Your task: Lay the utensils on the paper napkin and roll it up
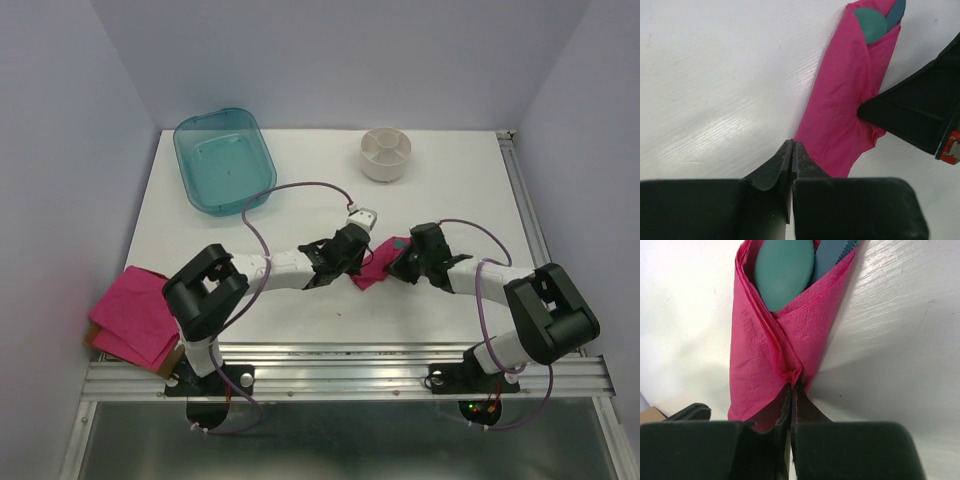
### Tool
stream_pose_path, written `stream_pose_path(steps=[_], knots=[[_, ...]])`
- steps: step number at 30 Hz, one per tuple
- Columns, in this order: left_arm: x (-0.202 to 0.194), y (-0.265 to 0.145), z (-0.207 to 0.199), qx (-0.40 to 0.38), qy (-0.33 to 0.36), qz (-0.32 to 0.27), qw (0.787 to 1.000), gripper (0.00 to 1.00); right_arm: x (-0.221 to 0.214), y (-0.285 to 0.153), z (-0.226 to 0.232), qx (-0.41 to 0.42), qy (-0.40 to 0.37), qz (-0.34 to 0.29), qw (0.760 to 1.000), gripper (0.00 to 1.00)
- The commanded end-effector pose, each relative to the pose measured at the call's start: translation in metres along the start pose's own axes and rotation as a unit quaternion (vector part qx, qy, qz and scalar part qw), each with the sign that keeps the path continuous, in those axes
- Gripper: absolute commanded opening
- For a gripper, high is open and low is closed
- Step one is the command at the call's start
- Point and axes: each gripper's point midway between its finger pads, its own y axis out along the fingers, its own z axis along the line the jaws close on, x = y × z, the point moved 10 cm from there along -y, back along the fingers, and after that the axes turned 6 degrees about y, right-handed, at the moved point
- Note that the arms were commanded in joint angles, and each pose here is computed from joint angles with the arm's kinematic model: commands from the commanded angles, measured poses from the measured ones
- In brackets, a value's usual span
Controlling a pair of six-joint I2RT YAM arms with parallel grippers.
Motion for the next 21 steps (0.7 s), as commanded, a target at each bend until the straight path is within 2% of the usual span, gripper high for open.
stream_pose_path(steps=[1, 5, 12, 19, 21], knots=[[-0.013, -0.007, 0.002, -0.009, -0.021, 0.005, 1.0, 0.09, -0.001, 0.001, -0.019, -0.066, -0.011, -0.007, 0.998, 0.01], [-0.026, -0.012, -0.001, -0.025, -0.032, 0.009, 0.999, 0.03, -0.001, 0.002, -0.02, -0.068, -0.01, -0.006, 0.998, 0.01], [-0.051, -0.013, -0.007, -0.032, -0.03, 0.028, 0.999, 0.01, -0.002, 0.003, -0.023, -0.073, -0.008, -0.006, 0.997, 0.01], [-0.057, -0.023, 0.009, 0.038, -0.034, 0.036, 0.998, 0.0, -0.003, 0.003, -0.024, -0.075, -0.008, -0.006, 0.997, 0.01], [-0.048, -0.028, 0.011, 0.053, -0.028, 0.03, 0.998, 0.1, -0.003, 0.003, -0.024, -0.073, -0.009, -0.004, 0.997, 0.01]])
